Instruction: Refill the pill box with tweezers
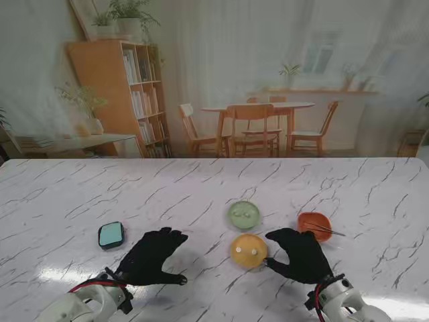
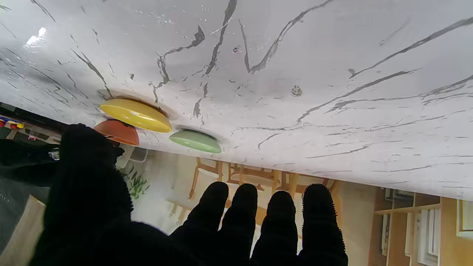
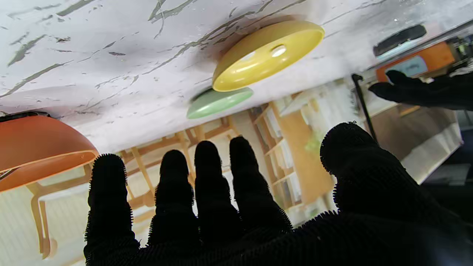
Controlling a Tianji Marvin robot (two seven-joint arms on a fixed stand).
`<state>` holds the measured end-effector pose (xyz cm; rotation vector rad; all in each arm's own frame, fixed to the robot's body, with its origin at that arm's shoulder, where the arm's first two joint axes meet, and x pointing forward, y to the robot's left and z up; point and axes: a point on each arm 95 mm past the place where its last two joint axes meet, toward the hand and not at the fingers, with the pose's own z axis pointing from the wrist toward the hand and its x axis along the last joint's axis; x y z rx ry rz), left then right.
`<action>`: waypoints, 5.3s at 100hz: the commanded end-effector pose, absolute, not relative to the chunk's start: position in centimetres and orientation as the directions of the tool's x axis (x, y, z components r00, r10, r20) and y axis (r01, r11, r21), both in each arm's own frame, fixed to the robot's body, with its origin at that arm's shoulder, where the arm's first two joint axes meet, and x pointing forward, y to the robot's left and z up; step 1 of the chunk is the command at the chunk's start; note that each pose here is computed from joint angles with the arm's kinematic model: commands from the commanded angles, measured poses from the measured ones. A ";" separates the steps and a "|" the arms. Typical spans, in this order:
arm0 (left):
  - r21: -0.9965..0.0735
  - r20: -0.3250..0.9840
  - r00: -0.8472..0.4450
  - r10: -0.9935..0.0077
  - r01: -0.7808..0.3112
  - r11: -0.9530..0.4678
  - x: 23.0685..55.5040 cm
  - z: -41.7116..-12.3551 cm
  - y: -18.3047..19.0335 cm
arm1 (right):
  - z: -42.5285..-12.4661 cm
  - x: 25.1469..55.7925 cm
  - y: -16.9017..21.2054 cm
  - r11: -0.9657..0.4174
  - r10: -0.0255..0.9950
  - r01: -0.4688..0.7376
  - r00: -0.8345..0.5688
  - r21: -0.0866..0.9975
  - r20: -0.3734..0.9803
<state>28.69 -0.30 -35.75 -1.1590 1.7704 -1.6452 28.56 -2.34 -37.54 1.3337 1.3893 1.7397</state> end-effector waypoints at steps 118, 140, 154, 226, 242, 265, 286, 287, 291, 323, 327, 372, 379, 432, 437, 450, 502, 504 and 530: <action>-0.975 0.111 -0.411 -0.905 -0.221 -0.019 28.6 -33.3 4.4 | -38.2 28.3 -1.5 -0.361 0.837 0.178 -0.370 0.915 0.403; -0.981 0.047 -0.333 -0.942 -0.194 0.020 29.1 -33.3 6.7 | -38.2 28.4 -1.2 -0.364 0.835 0.180 -0.371 0.914 0.406; -0.980 0.011 -0.284 -0.959 -0.191 0.045 29.7 -33.6 8.3 | -38.3 28.4 -1.2 -0.365 0.836 0.183 -0.366 0.913 0.408; -0.940 -0.061 -0.140 -0.988 -0.324 0.104 33.7 -35.9 13.6 | -38.6 28.0 -0.8 -0.379 0.836 0.208 -0.340 0.902 0.430; -0.933 -0.059 -0.126 -0.990 -0.346 0.099 34.7 -36.6 14.0 | -38.6 28.0 -0.7 -0.378 0.836 0.210 -0.340 0.902 0.430; -0.918 -0.064 -0.127 -0.990 -0.382 0.108 36.0 -37.4 14.2 | -38.6 28.0 -0.7 -0.374 0.839 0.213 -0.338 0.903 0.428; -0.888 -0.064 -0.129 -0.990 -0.445 0.116 36.6 -38.0 14.3 | -38.7 28.0 -0.7 -0.379 0.836 0.211 -0.338 0.901 0.431; -0.887 -0.065 -0.129 -0.990 -0.448 0.117 36.6 -38.1 14.3 | -38.7 28.0 -0.7 -0.379 0.837 0.210 -0.338 0.901 0.431; -0.881 -0.065 -0.131 -0.989 -0.457 0.118 36.5 -38.2 14.4 | -38.7 28.0 -0.8 -0.380 0.837 0.209 -0.338 0.901 0.431; -0.891 -0.080 -0.156 -0.985 -0.431 0.140 35.9 -40.1 14.6 | -38.8 28.2 -0.7 -0.388 0.833 0.199 -0.342 0.900 0.435; -0.896 -0.076 -0.155 -0.985 -0.423 0.136 35.8 -40.3 14.6 | -38.8 28.2 -0.7 -0.391 0.831 0.199 -0.343 0.899 0.437; -0.928 -0.048 -0.132 -0.990 -0.361 0.093 35.6 -39.9 14.5 | -39.0 28.2 -0.5 -0.413 0.820 0.201 -0.342 0.888 0.458; -0.932 -0.049 -0.138 -0.989 -0.350 0.095 35.7 -39.5 14.2 | -39.0 28.2 -0.5 -0.415 0.819 0.200 -0.342 0.888 0.460; -0.945 -0.061 -0.232 -0.971 -0.301 0.131 35.8 -35.8 10.7 | -38.6 28.7 -1.4 -0.412 0.822 0.194 -0.343 0.890 0.455; -0.946 -0.068 -0.245 -0.967 -0.292 0.140 35.8 -35.4 10.2 | -38.5 28.7 -1.5 -0.410 0.823 0.191 -0.344 0.892 0.452; -0.960 -0.083 -0.294 -0.952 -0.234 0.156 35.8 -34.6 8.7 | -38.1 28.9 -1.7 -0.403 0.824 0.190 -0.351 0.895 0.445; -0.976 -0.034 -0.494 -0.869 -0.172 0.136 36.3 -33.5 0.7 | -37.5 29.0 -1.4 -0.386 0.823 0.187 -0.373 0.904 0.428; -0.976 -0.029 -0.500 -0.865 -0.174 0.133 36.4 -33.6 0.4 | -37.5 29.0 -1.4 -0.386 0.823 0.187 -0.374 0.904 0.428; -0.973 0.031 -0.558 -0.829 -0.206 0.102 37.4 -34.7 -3.5 | -37.1 29.1 -1.0 -0.386 0.818 0.184 -0.385 0.904 0.428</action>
